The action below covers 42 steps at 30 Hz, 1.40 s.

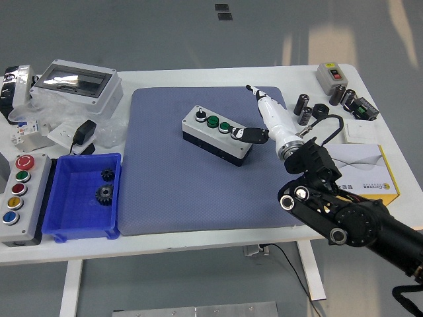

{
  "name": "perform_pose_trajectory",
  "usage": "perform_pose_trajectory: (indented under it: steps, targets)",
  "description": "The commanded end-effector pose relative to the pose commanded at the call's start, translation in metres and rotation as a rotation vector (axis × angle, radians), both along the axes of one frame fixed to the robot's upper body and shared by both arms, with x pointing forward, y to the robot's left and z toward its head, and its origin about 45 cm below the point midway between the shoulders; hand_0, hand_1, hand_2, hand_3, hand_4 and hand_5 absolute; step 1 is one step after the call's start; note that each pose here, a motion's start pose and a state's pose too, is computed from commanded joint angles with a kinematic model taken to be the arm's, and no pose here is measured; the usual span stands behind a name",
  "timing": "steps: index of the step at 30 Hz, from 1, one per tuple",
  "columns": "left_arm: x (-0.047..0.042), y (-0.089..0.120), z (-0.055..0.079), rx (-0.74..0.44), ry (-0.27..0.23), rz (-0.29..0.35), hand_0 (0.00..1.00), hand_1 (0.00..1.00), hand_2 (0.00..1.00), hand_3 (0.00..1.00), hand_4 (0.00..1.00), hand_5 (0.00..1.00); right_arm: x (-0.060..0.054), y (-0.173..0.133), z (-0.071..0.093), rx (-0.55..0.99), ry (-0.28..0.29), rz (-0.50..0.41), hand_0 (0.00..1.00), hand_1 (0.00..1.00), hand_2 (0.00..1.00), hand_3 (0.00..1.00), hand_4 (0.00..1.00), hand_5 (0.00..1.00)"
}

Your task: Pick up the button,place it on the desk,press the button,press the button

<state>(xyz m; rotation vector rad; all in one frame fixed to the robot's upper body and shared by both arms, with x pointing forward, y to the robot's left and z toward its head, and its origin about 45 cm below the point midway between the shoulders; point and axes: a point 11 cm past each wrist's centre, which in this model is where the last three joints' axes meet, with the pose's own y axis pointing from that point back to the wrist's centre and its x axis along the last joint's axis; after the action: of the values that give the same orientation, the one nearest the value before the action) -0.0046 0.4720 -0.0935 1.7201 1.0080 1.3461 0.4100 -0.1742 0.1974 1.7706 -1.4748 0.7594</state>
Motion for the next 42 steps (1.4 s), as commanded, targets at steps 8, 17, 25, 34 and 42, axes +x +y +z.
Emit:
perform_pose_trajectory:
  steps: [8, 17, 25, 34, 42]
  targets:
    - [-0.0021, 0.001, 0.000, 0.003, 0.006, 0.004, 0.638, 0.611, 0.560, 0.601, 0.641, 0.163, 0.004, 0.018, -0.018, -0.065, 0.078, 0.043, 0.998, 0.998, 0.998, 0.998, 0.883, 0.252]
    - [-0.0014, 0.001, 0.001, 0.004, 0.009, 0.002, 0.638, 0.611, 0.559, 0.601, 0.642, 0.164, 0.011, 0.028, -0.031, -0.154, 0.127, 0.056, 0.998, 0.998, 0.998, 0.998, 0.891, 0.260]
    - [0.0002, 0.002, 0.001, 0.002, 0.009, -0.003, 0.638, 0.612, 0.560, 0.602, 0.641, 0.159, 0.012, 0.031, -0.045, -0.218, 0.166, 0.040, 0.998, 0.998, 0.998, 0.998, 0.908, 0.278]
    - [0.0001, 0.000, 0.000, -0.005, 0.007, -0.005, 0.638, 0.611, 0.559, 0.602, 0.640, 0.159, 0.013, 0.028, -0.050, -0.223, 0.153, 0.014, 0.887, 0.960, 0.998, 0.998, 0.911, 0.283]
    - [0.0038, 0.000, 0.000, -0.007, -0.002, -0.010, 0.638, 0.612, 0.560, 0.600, 0.639, 0.158, 0.010, 0.027, -0.056, -0.256, 0.142, 0.016, 0.623, 0.811, 0.897, 0.998, 0.913, 0.282]
